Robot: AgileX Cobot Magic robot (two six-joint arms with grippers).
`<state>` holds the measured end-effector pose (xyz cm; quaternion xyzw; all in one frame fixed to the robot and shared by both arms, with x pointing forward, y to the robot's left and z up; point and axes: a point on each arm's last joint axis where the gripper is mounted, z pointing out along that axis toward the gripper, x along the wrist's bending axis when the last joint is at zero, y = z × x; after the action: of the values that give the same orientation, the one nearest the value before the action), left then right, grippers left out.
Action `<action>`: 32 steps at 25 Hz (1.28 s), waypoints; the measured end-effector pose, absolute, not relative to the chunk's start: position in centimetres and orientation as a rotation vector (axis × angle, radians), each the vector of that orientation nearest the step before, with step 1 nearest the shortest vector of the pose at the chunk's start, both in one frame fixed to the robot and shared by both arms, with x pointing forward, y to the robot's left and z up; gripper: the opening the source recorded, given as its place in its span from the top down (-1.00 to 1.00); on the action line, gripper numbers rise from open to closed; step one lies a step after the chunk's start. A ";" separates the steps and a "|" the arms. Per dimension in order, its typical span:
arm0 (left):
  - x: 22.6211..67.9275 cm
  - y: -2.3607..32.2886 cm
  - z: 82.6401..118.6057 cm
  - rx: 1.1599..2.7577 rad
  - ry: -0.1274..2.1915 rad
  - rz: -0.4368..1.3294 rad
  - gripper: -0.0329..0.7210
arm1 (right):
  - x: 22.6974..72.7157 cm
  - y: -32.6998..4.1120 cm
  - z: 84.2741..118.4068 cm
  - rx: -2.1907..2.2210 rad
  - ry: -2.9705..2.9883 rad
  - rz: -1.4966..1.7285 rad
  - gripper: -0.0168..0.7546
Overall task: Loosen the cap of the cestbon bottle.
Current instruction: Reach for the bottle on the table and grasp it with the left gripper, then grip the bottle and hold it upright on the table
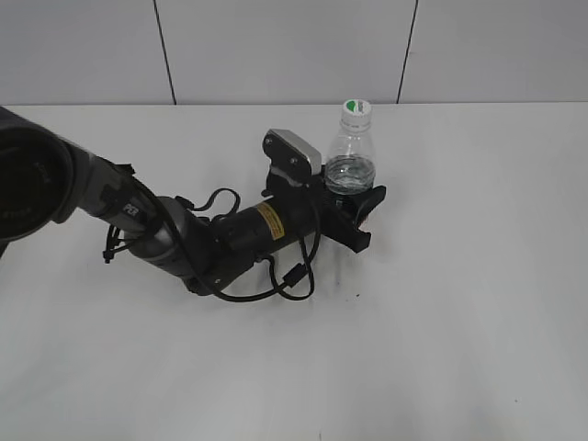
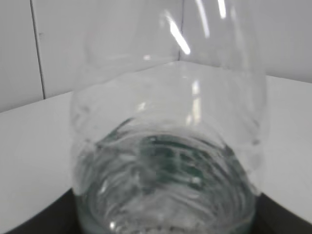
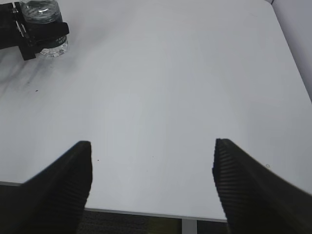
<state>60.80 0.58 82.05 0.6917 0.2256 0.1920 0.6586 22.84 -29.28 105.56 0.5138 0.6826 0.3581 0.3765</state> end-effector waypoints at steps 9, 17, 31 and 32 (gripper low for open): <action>58.9 1.5 83.8 1.603 0.432 0.395 -0.15 | 22.8 -29.3 105.6 1.314 1.746 0.916 -0.57; 56.4 5.0 84.3 1.619 0.458 0.354 -0.15 | 22.8 -29.3 105.6 1.314 1.746 0.916 -0.57; 51.8 5.9 83.1 1.740 0.266 0.157 -0.15 | 22.8 -29.3 105.6 1.314 1.746 0.916 -0.57; 51.9 6.0 83.1 1.740 0.266 0.158 -0.15 | 22.8 -29.3 105.6 1.314 1.746 0.916 -0.57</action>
<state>51.86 6.04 83.12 0.7610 0.1164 0.0693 0.6345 22.84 -29.28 105.56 0.5138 0.6826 0.3581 0.3765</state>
